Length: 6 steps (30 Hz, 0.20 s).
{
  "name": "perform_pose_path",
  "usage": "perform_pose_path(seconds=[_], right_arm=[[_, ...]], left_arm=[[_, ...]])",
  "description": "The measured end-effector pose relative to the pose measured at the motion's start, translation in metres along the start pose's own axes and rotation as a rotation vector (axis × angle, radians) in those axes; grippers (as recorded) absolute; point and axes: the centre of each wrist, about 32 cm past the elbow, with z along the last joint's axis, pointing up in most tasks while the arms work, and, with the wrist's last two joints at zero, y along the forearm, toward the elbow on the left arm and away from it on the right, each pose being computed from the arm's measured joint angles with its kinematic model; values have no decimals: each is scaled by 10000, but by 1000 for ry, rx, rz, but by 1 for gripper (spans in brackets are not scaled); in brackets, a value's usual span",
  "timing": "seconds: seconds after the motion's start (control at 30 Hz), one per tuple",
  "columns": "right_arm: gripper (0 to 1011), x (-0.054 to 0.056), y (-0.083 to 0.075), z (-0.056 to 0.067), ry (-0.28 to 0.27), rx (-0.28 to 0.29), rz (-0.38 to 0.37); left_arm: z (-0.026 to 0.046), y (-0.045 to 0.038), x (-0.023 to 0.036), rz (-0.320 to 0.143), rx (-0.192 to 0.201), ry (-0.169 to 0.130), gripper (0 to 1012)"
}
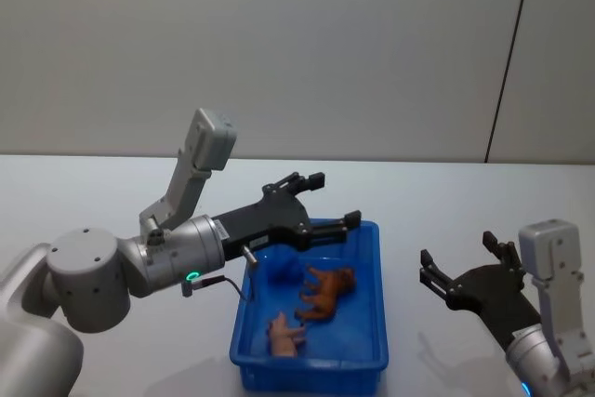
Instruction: Pick up the two dolls from the table and place them into the box.
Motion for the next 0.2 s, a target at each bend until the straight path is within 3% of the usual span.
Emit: perform_pose_path(seconds=[0.2], right_arm=[[1001,0,0,0,0,0,0]], left_arm=[[-6,-53,13,-25,-12,1,1001]])
